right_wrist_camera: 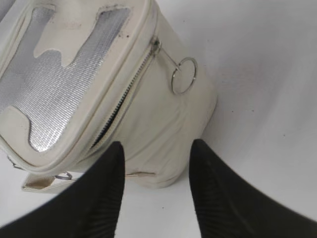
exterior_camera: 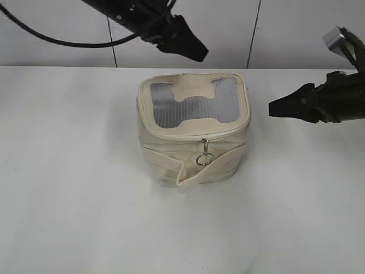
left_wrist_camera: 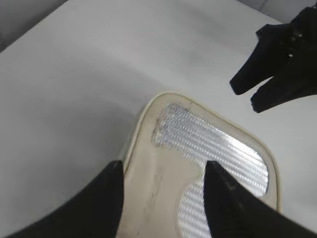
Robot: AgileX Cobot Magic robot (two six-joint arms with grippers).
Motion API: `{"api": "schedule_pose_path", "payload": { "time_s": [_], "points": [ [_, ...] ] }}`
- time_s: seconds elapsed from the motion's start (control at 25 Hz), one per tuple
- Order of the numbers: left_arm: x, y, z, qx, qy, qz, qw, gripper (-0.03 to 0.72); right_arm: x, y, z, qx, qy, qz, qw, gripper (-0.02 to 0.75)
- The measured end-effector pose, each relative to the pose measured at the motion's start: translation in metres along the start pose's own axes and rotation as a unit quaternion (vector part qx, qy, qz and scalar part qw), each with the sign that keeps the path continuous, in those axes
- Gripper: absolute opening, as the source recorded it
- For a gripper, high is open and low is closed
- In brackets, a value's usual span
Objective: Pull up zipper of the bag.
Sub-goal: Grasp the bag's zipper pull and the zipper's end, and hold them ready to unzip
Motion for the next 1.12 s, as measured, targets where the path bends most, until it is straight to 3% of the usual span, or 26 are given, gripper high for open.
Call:
{"api": "schedule_pose_path", "payload": {
  "time_s": [0.28,0.8,0.88,1.0,1.12],
  "points": [
    [-0.007,-0.047,0.009,0.04,-0.003,0.026,0.999,0.41,0.003,-0.002,-0.008,0.024,0.022,0.002,0.999,0.36],
    [0.005,-0.074,0.032,0.025,0.014,0.034,0.999,0.401,0.007,-0.012,-0.015,0.025,0.018,-0.007,1.0,0.36],
    [0.007,-0.076,0.033,0.026,0.016,0.036,0.999,0.359,0.006,-0.013,-0.015,0.022,0.024,-0.013,0.999,0.36],
    [0.007,-0.076,0.033,0.027,0.014,0.04,0.999,0.15,0.011,-0.02,-0.016,0.012,0.026,-0.01,1.0,0.36],
    [0.008,-0.076,0.033,0.025,0.013,0.043,0.999,0.057,0.017,-0.03,-0.018,-0.001,0.027,-0.01,1.0,0.36]
  ]
}}
Point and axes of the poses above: a point on each arm's last joint axis where the gripper is mounted, y pointing back along that axis away from the gripper, z along the wrist's bending axis when the last joint is at zero, x = y × z, the point moved 5 cm from there along -y, pointing out along that axis toward the gripper, and after that the axes turned 11 degrees about y, right-handed, at the moved point
